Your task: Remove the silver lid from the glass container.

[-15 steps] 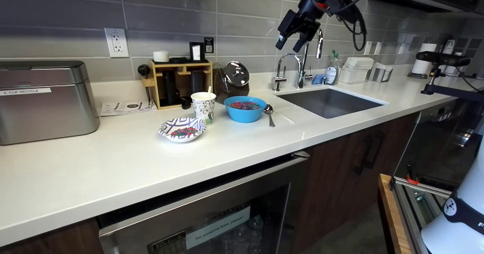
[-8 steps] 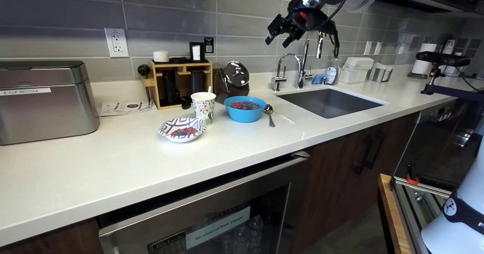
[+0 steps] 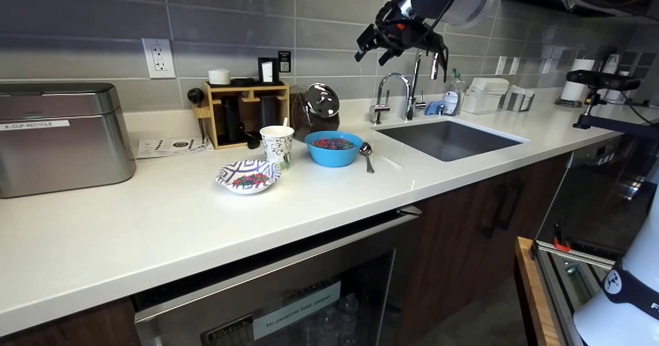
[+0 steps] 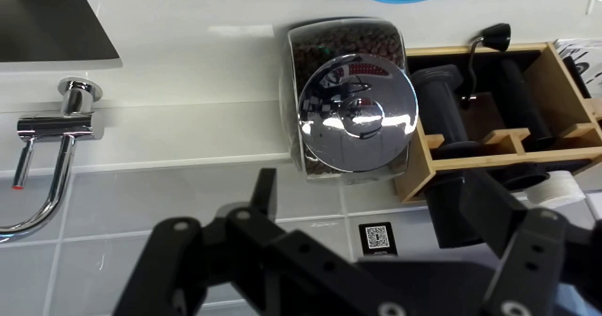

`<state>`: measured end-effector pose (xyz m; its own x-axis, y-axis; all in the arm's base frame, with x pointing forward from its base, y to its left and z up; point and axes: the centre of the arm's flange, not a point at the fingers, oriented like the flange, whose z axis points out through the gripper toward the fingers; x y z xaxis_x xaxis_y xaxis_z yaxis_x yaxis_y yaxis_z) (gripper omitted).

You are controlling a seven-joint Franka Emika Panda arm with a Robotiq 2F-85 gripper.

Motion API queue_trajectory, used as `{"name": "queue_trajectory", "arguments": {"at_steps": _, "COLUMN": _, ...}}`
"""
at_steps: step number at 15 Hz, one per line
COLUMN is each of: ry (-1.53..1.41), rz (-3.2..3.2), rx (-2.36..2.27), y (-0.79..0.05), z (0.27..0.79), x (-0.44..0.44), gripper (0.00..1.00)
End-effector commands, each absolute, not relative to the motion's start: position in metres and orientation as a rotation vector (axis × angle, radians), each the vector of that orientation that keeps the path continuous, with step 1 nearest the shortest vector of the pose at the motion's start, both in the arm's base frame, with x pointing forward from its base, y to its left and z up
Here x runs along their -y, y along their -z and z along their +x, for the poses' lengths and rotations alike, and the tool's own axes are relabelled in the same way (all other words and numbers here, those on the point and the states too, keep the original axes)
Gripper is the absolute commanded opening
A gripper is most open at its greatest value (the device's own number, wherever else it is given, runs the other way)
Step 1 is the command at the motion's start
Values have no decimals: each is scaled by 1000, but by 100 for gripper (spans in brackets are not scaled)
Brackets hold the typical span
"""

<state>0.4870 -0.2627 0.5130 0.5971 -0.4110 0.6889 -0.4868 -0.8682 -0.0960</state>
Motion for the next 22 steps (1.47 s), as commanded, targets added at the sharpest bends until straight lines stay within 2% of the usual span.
{"name": "queue_trajectory", "arguments": {"at_steps": 1, "ry": -1133, "rz": 2715, "rx": 766, "y": -513, "z": 487, "x": 263, "gripper": 100}}
{"name": "queue_trajectory", "arguments": {"at_steps": 16, "ry": -1043, "rz": 2730, "rx": 800, "y": -452, "z": 590, "x": 292, "gripper": 100}}
{"name": "queue_trajectory", "arguments": {"at_steps": 22, "ry": -1026, "rz": 2719, "rx": 747, "y": -434, "z": 615, "x": 294, "gripper": 100}}
